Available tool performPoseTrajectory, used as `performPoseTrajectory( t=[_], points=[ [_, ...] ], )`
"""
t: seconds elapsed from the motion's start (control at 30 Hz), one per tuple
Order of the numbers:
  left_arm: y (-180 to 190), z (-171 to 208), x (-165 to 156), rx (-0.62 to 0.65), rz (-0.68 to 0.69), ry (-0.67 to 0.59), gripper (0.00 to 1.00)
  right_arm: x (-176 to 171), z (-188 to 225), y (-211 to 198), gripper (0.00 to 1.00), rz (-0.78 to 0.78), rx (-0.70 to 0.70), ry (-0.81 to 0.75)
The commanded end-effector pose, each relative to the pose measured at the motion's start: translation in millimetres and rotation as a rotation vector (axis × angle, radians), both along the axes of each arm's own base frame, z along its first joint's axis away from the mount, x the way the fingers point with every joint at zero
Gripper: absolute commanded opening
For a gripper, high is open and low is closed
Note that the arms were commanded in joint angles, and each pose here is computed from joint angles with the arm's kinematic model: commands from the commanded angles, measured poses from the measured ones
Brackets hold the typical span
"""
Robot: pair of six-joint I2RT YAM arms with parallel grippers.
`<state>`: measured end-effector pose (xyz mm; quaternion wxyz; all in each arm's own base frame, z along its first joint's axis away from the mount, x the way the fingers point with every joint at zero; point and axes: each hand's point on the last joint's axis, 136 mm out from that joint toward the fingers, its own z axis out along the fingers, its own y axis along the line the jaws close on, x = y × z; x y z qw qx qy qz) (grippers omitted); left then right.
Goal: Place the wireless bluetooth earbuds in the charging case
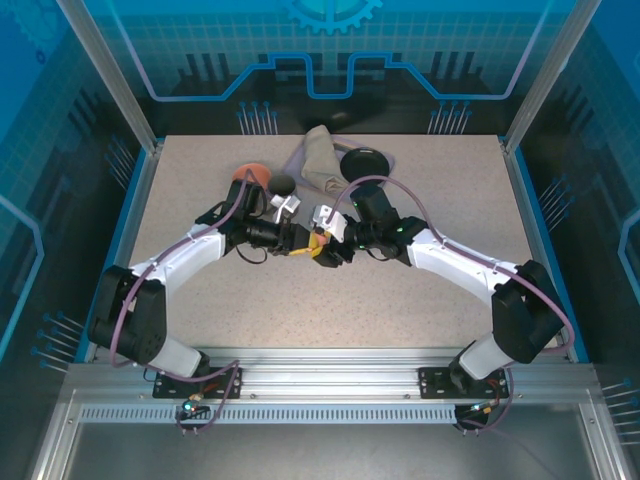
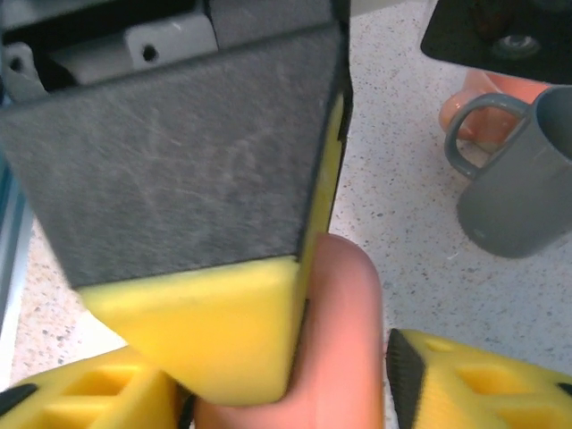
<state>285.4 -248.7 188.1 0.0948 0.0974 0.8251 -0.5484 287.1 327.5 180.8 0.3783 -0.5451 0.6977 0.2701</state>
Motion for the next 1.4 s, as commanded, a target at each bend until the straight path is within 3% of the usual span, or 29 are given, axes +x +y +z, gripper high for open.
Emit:
performPoseTrajectory(
  t=[0.0, 0.23, 0.4, 0.6, 0.93, 1.37],
  points=[
    [-5.5, 38.0, -1.4, -0.039, -0.046, -0.196, 0.15, -0.4, 20.8, -7.3, 0.7, -0.01, 0.045, -0.032],
    [-2.1, 52.0, -8.3, 0.016, -0.081, -0.498, 0.07, -12.0, 61.8, -41.9, 0.88, -0.062, 0.166, -0.098],
    [-2.7, 65.2, -15.0, 0.049, -0.099, -0.801, 0.0, -29.2, 80.2, -68.3, 1.0, -0.092, 0.217, -0.175],
    [-8.6, 74.6, -25.9, 0.088, -0.126, -1.094, 0.0, -38.1, 94.3, -79.5, 1.0, -0.116, 0.254, -0.235],
    [-21.0, 68.1, -38.0, 0.153, -0.224, -1.266, 0.0, -43.0, 99.7, -69.1, 1.0, -0.069, 0.249, -0.34],
    [-24.5, 66.8, -45.0, 0.185, -0.255, -1.312, 0.0, -44.3, 94.7, -43.7, 0.83, 0.012, 0.126, -0.45]
  ],
)
